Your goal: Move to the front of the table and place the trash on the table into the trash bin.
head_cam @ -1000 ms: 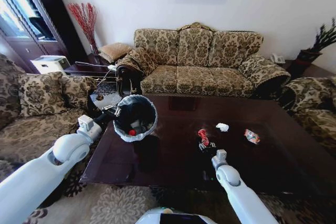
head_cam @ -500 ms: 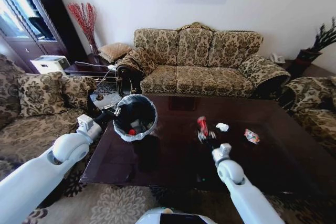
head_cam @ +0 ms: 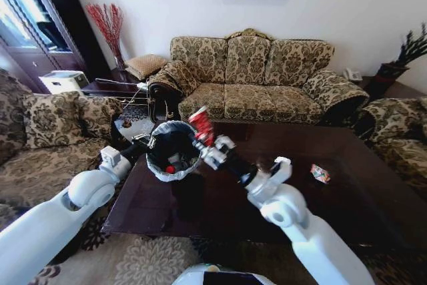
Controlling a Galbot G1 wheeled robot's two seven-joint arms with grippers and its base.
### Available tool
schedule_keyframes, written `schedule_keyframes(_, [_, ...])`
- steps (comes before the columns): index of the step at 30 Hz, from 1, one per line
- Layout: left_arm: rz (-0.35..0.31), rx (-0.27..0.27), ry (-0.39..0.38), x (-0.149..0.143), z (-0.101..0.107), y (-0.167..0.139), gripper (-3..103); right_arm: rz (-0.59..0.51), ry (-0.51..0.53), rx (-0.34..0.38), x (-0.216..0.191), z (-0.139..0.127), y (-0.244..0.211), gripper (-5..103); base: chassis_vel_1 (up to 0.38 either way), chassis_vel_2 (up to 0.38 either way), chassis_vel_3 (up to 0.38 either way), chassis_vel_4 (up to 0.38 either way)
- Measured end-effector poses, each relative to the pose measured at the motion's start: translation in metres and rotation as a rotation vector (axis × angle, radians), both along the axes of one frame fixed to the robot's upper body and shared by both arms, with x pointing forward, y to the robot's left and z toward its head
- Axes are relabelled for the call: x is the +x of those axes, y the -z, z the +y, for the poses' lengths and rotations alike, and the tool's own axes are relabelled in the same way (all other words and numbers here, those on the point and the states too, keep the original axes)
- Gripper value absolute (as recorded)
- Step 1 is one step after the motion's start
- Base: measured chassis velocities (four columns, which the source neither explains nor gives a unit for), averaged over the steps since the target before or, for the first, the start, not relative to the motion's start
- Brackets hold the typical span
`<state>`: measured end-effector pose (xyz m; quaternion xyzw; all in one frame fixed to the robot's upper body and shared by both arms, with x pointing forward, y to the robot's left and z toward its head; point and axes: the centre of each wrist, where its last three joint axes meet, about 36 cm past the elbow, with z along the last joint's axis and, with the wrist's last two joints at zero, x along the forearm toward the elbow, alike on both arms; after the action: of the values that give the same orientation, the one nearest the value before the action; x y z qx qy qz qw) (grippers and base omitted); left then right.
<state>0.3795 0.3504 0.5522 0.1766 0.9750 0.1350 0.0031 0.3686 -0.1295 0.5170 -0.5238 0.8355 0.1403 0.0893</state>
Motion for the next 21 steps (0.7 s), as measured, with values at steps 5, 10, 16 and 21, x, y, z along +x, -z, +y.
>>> schedule_keyframes(5, [0.004,-0.003,0.004,-0.002,-0.002,0.001,3,-0.047,-0.011,-0.068,0.009,0.021,0.015,48,0.0,0.0,0.0,0.0])
schedule_keyframes(10, [0.011,-0.002,0.007,-0.003,-0.004,0.002,3,-0.078,0.005,-0.098,0.017,0.036,0.019,45,0.0,0.0,0.0,0.0])
schedule_keyframes(16, [0.017,0.002,0.004,-0.003,-0.003,0.004,3,-0.088,0.077,-0.12,0.023,0.031,0.023,45,0.0,0.0,0.0,0.0])
schedule_keyframes(21, [0.026,0.001,0.009,-0.003,-0.004,0.007,3,-0.093,0.096,-0.121,0.024,0.026,0.026,45,0.0,0.0,0.0,0.0])
